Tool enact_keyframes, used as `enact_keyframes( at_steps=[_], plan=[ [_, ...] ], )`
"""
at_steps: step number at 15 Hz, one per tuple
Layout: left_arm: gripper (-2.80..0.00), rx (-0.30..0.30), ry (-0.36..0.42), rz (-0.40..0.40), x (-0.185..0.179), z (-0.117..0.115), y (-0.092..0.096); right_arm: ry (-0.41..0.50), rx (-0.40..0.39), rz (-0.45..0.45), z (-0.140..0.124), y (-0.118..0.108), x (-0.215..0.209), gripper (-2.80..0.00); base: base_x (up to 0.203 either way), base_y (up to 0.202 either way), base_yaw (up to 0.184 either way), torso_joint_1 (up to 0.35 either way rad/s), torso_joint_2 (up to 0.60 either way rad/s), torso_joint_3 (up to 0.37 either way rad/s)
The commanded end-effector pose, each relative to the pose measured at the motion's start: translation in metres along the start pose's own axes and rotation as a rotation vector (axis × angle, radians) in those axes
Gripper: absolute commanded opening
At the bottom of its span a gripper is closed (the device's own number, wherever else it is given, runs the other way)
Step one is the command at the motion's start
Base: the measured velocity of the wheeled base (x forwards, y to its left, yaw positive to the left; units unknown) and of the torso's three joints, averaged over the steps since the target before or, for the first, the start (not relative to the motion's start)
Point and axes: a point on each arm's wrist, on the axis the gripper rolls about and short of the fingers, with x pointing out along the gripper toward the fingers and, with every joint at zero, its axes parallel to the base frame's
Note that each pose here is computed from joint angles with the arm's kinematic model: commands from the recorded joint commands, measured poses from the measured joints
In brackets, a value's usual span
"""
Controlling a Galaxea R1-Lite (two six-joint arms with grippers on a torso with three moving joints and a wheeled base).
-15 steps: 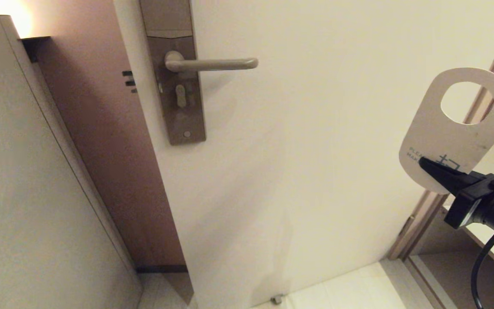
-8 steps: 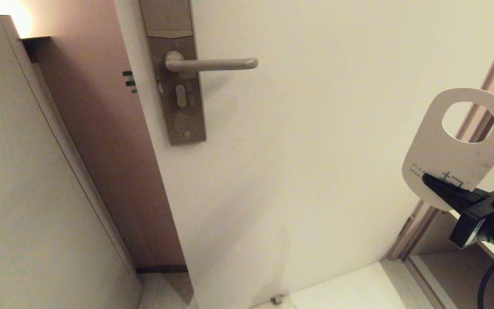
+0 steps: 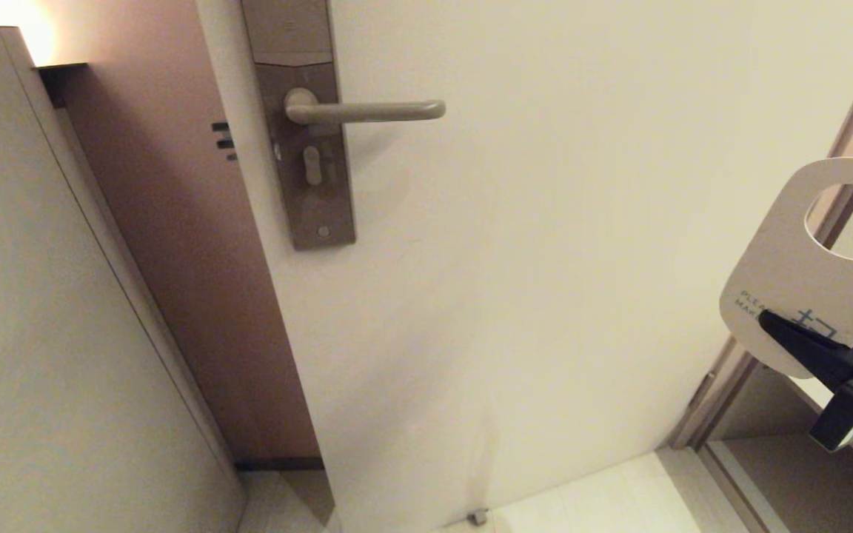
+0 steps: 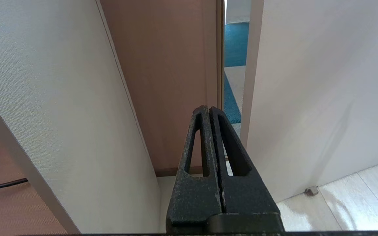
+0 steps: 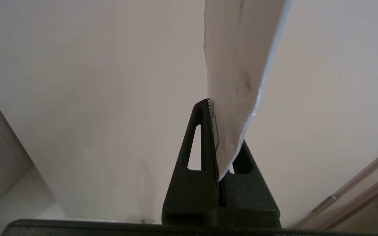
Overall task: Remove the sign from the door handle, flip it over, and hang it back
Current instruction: Hang the sign back with the other side facing out
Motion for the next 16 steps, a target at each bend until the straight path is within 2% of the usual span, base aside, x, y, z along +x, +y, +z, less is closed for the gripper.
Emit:
enact_keyframes(
  at_steps=[1, 6, 8, 12, 16],
  plan=[
    [-2.8, 0.0, 0.0, 0.001, 0.0, 0.0, 0.0, -0.027, 0.015, -0.003, 0.003, -0.001, -0.006, -2.8, 0.0, 0.0, 0.0, 0.0, 0.0, 0.0],
    [-2.8, 0.0, 0.0, 0.0, 0.0, 0.0, 0.0, -0.027, 0.026, -0.006, 0.003, -0.001, -0.004, -2.8, 0.0, 0.0, 0.0, 0.0, 0.0, 0.0],
    [-2.8, 0.0, 0.0, 0.001, 0.0, 0.0, 0.0, -0.006, 0.024, -0.033, 0.0, -0.004, -0.001, -2.8, 0.0, 0.0, 0.0, 0.0, 0.0, 0.0],
    [-2.8, 0.0, 0.0, 0.0, 0.0, 0.0, 0.0, 0.036, 0.019, -0.146, -0.002, -0.009, 0.01, -2.8, 0.0, 0.0, 0.0, 0.0, 0.0, 0.0],
    [-2.8, 0.0, 0.0, 0.0, 0.0, 0.0, 0.0, -0.009, 0.018, -0.235, 0.019, -0.012, 0.022, -2.8, 0.0, 0.0, 0.0, 0.0, 0.0, 0.0]
  ],
)
